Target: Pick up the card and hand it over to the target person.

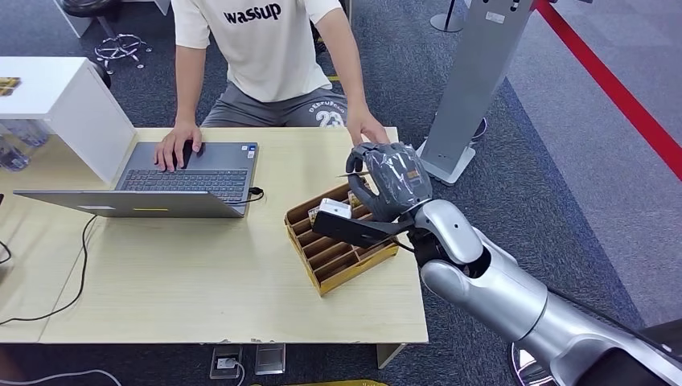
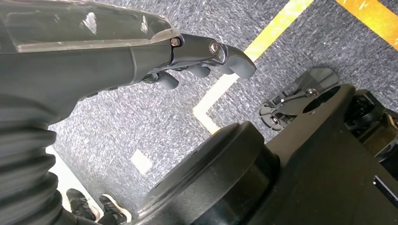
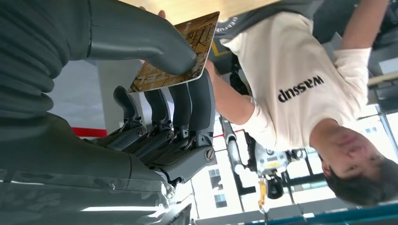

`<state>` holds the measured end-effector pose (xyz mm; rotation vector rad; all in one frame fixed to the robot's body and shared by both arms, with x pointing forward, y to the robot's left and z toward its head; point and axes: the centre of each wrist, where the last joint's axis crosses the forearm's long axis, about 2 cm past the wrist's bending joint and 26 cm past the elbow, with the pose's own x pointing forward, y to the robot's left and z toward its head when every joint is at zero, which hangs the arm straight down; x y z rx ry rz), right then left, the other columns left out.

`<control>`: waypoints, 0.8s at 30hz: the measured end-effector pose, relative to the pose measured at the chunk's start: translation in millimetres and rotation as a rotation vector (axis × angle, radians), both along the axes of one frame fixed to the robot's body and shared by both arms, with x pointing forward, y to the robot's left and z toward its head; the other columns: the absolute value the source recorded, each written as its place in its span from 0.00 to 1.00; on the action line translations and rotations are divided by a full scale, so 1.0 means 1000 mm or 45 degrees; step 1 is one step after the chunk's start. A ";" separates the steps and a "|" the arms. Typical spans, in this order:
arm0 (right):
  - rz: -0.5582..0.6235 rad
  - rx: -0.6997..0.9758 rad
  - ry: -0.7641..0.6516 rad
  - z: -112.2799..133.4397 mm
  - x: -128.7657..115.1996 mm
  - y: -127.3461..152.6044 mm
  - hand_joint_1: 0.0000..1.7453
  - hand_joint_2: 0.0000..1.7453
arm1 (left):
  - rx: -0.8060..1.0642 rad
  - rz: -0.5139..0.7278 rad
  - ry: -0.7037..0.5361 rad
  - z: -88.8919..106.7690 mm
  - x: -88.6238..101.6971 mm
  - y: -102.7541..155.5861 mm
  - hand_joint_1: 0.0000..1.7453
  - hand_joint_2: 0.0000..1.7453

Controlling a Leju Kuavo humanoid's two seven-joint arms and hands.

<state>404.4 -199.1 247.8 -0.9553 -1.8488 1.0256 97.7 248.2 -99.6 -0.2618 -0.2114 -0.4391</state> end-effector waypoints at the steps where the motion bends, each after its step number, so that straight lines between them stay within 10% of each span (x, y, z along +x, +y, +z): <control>1: -0.008 0.000 -0.015 -0.004 0.002 0.000 0.80 1.00 | -0.001 -0.001 0.000 0.000 0.001 -0.001 0.00 1.00; 23: -0.030 -0.066 -0.215 -0.038 0.006 0.015 0.80 1.00 | -0.036 0.048 0.016 0.000 -0.003 -0.003 0.00 1.00; 24: -0.027 -0.061 -0.212 -0.038 0.006 0.016 0.60 1.00 | -0.035 0.050 0.015 -0.001 -0.004 -0.002 0.00 0.75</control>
